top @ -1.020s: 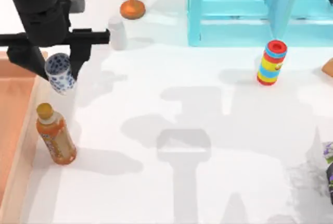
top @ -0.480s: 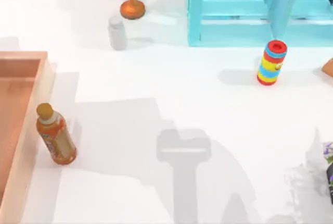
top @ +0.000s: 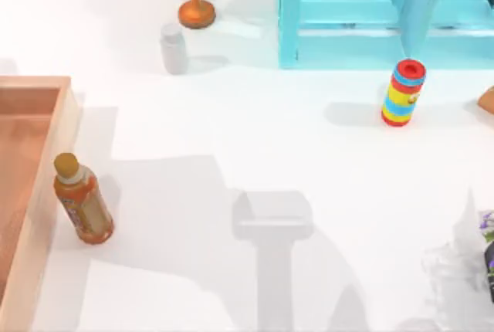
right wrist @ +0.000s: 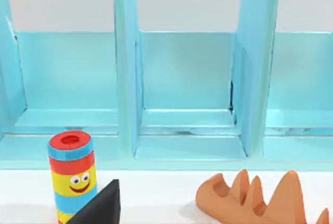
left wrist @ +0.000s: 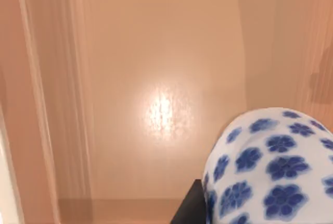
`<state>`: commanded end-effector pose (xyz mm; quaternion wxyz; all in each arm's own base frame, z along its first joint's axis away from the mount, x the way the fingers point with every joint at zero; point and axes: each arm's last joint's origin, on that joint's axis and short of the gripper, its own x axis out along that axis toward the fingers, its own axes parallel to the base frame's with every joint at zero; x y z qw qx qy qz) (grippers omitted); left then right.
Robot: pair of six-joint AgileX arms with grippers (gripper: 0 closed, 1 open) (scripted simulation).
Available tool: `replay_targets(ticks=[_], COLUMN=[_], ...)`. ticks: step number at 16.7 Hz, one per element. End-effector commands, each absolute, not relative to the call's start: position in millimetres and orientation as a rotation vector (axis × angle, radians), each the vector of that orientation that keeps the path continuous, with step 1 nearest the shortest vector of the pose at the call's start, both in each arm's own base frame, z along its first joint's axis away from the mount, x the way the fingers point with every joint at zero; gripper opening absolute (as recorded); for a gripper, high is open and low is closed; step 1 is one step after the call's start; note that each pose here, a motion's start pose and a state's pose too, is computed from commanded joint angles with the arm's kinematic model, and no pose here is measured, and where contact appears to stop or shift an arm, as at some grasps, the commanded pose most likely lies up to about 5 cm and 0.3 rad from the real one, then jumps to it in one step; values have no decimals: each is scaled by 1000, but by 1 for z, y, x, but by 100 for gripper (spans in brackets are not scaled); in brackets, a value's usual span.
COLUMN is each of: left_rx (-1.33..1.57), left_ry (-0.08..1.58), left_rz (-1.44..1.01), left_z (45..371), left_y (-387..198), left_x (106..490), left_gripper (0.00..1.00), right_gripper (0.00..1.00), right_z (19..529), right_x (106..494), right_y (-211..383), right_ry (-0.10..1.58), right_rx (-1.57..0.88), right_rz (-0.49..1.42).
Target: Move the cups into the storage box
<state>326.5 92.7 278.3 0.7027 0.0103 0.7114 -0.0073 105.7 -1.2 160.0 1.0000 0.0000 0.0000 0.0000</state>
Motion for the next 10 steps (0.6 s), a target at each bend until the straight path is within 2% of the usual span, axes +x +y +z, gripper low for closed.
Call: replay_targets(ticks=[3, 8, 10], left_rx=[23, 19, 18], left_ry=[1582, 1581, 1583], left_rz=[-18, -14, -13], left_z=[268, 222, 214], left_y=[93, 94, 94], left_x=[327, 325, 324], left_gripper=[0, 0, 0], right_gripper=[100, 100, 100], right_z=[160, 160, 160], right_x=[106, 106, 106], right_y=[-1, -1, -1], right_ry=[0, 0, 0], right_rx=[0, 0, 0], right_rz=[0, 0, 0])
